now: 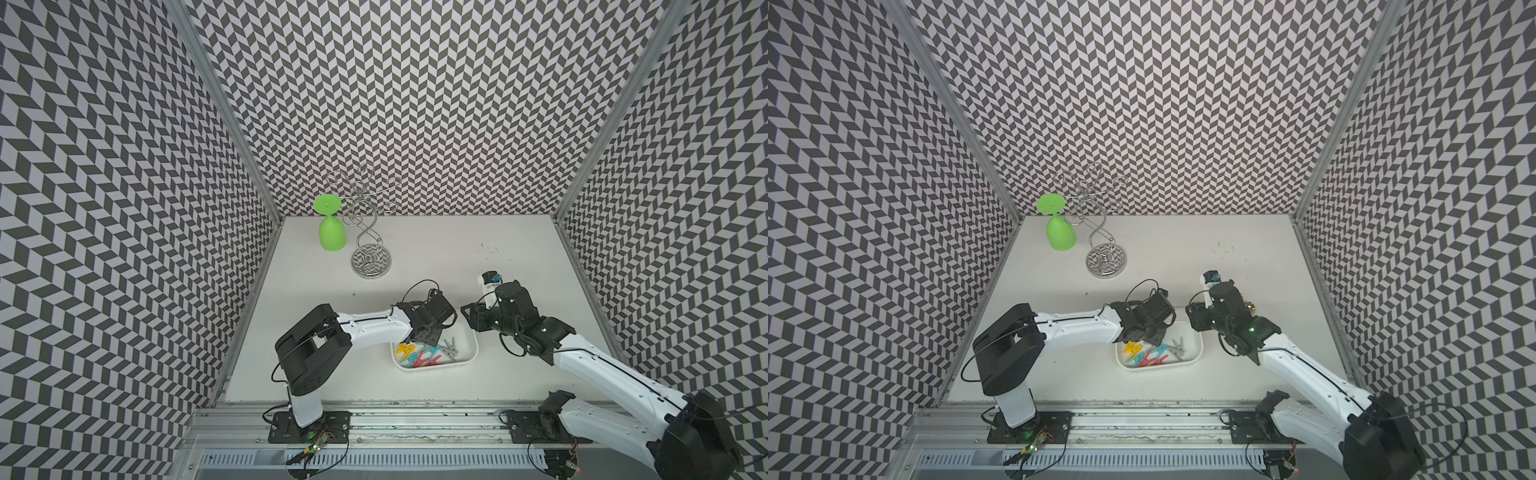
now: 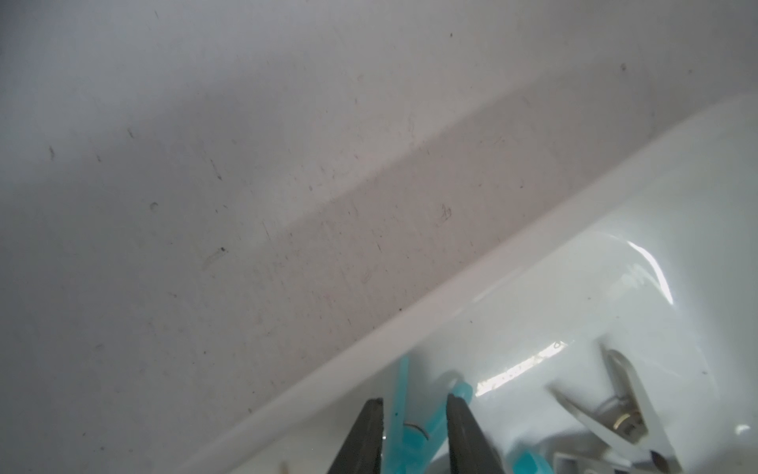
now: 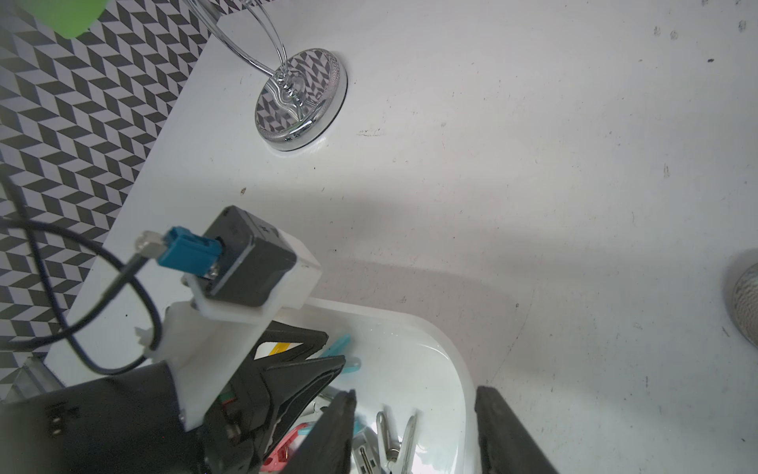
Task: Take the clothespins out of the storage box
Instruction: Pick up the clothespin from the storage box.
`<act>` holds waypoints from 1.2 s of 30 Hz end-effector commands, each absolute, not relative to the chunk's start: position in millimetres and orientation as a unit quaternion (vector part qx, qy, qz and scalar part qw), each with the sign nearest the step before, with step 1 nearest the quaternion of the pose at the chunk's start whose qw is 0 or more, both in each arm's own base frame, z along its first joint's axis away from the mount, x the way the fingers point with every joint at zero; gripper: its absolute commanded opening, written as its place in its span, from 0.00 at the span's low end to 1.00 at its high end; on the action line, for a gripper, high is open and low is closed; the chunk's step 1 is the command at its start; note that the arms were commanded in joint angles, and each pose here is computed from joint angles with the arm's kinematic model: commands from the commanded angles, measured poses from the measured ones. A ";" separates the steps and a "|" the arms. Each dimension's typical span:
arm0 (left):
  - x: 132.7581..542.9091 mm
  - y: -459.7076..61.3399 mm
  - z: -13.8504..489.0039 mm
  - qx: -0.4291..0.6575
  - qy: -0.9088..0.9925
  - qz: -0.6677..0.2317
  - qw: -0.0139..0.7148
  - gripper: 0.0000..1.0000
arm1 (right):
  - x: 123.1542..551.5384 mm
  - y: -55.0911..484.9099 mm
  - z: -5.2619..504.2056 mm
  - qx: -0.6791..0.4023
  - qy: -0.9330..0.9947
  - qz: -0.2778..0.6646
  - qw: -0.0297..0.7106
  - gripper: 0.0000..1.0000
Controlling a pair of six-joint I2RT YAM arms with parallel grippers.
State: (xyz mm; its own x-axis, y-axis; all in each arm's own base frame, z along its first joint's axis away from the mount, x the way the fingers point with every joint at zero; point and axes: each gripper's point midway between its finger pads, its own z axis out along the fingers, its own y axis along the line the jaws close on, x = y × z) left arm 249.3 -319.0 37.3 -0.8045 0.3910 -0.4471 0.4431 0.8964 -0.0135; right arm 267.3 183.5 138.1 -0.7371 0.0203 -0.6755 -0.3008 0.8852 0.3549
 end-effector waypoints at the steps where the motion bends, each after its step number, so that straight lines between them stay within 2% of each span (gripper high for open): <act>1: 247.9 -316.3 27.9 0.220 0.949 -0.053 0.220 0.31 | 269.7 186.5 144.2 -0.084 0.895 0.236 0.370 0.50; 16: 249.9 -311.5 23.9 0.218 0.949 -0.048 0.222 0.17 | 268.1 188.6 144.4 -0.091 0.894 0.240 0.366 0.48; 19: 250.3 -311.7 29.3 0.216 0.948 -0.052 0.227 0.10 | 267.9 188.8 144.5 -0.091 0.895 0.240 0.366 0.48; 26: 258.0 -308.9 80.8 0.188 0.933 -0.084 0.294 0.00 | 268.3 188.6 145.2 -0.091 0.894 0.240 0.366 0.48; 31: 262.8 -290.3 119.6 0.154 0.921 -0.087 0.347 0.00 | 269.6 187.6 144.8 -0.089 0.895 0.238 0.367 0.48; 36: 267.4 -244.3 135.9 0.092 0.918 -0.049 0.383 0.00 | 270.5 187.0 143.1 -0.088 0.896 0.235 0.365 0.47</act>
State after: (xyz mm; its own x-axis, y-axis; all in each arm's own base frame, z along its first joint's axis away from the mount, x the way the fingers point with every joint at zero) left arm 262.0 -278.2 136.4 -0.6951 0.1853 -0.6946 0.3209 0.9446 -0.0691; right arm 264.4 185.2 135.3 -0.7423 0.0056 -0.6701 -0.3159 0.8789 0.3573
